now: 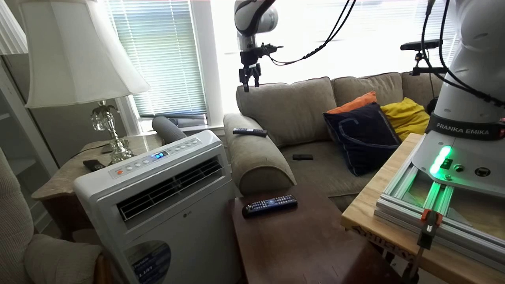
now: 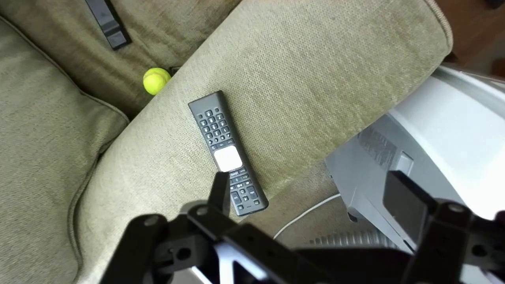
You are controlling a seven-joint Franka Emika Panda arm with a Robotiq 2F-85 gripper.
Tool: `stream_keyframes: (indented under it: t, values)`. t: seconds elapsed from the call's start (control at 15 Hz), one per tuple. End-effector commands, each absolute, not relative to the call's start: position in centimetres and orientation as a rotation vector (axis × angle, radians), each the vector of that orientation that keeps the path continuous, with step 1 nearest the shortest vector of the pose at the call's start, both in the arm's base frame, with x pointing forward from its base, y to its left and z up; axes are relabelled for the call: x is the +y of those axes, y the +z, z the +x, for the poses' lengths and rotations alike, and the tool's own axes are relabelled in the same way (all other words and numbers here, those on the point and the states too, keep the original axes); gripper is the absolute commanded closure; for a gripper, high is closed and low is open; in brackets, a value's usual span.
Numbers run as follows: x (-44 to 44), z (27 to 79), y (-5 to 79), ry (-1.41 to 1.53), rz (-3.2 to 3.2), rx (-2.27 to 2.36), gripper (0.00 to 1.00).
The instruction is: Remove the remote control from the armrest and put it on the table.
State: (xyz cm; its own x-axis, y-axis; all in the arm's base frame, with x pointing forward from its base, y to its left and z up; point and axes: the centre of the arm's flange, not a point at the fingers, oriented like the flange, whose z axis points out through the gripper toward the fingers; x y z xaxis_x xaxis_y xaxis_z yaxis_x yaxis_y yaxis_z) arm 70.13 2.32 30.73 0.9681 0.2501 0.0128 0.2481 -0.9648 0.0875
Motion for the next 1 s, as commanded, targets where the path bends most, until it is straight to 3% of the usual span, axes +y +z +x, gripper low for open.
stream_keyframes:
  t: [0.0,0.47,0.6,0.67,0.93]
  values:
    - [1.0,77.9,26.3,-0.008,3.018,0.529,0.00]
    - [-1.9,82.8,23.1,-0.228,3.004,0.825,0.00]
    - [-2.4,83.5,23.2,-0.200,2.991,0.672,0.00]
    - [-1.9,76.5,23.3,-0.197,2.991,0.735,0.00]
    - [-2.3,77.4,22.6,-0.138,2.992,0.733,0.00]
